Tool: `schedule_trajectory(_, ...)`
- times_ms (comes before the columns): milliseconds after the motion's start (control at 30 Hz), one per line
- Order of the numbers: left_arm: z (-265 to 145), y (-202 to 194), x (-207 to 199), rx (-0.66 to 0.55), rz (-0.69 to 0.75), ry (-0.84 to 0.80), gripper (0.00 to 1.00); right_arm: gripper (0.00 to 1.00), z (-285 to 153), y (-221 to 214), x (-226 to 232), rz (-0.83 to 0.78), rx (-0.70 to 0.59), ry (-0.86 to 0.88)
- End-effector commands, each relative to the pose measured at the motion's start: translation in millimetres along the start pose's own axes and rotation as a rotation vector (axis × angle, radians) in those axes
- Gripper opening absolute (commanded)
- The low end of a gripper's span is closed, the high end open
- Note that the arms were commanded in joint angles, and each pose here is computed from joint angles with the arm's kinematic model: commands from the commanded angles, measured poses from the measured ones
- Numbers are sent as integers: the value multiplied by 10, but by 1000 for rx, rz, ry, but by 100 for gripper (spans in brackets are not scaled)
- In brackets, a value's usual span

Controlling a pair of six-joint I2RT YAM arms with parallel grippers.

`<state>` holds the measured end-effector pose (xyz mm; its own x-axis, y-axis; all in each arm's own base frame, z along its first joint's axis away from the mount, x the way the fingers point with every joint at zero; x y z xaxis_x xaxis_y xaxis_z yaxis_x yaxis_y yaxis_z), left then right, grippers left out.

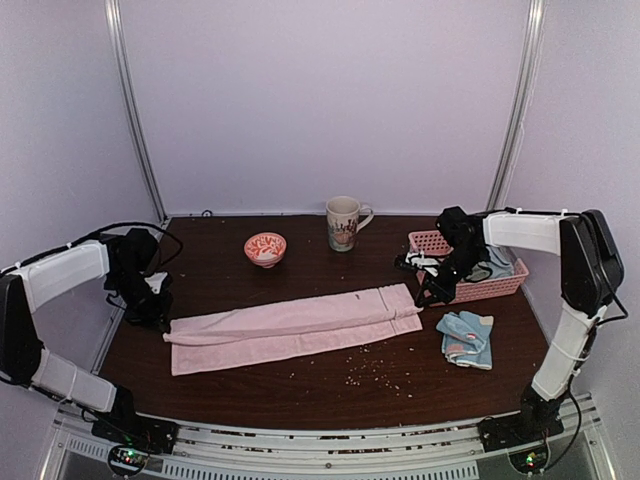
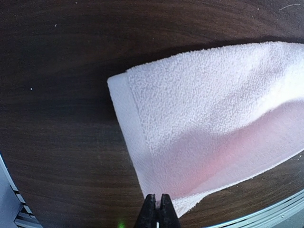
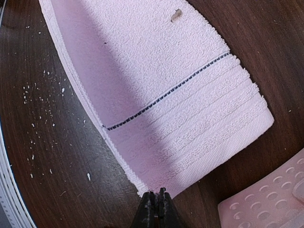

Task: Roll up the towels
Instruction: Fold the towel at the center of the board.

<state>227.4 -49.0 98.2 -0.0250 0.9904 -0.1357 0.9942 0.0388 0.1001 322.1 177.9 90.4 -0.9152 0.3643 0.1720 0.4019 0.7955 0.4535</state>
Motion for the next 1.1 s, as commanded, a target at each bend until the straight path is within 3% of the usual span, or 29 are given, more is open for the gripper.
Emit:
schedule_trajectory(0, 67, -41, -16, 24, 6, 30, 0, 0, 70, -122, 11, 4, 41, 25)
schedule_trajectory(233, 138, -130, -19, 68, 8, 60, 0, 0, 119, -148, -7, 2, 56, 12)
schedule_trajectory(400, 308, -368, -79, 169, 29, 44, 0, 0, 168, -217, -23, -13, 93, 1)
schedule_trajectory(833, 330, -473, -153, 195, 59, 38, 0, 0, 283, -379, 154, -78, 174, 34)
schedule_trajectory(933, 291, -578, -159, 217, 49, 43, 6, 1, 246, -402, 207, -99, 184, 50)
schedule_trajectory(1067, 48, -561, -143, 172, 39, 65, 16, 14, 72, -343, 342, -143, 146, 49)
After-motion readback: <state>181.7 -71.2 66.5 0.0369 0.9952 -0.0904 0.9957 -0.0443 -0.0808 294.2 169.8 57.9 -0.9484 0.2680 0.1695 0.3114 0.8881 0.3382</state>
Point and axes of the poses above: each gripper's point midway between its finger pads, its own z axis out along the fingers, its own x axis along the line the jaws close on, y = z × x, the point moved 2 cm from there along -z, back along the fingers
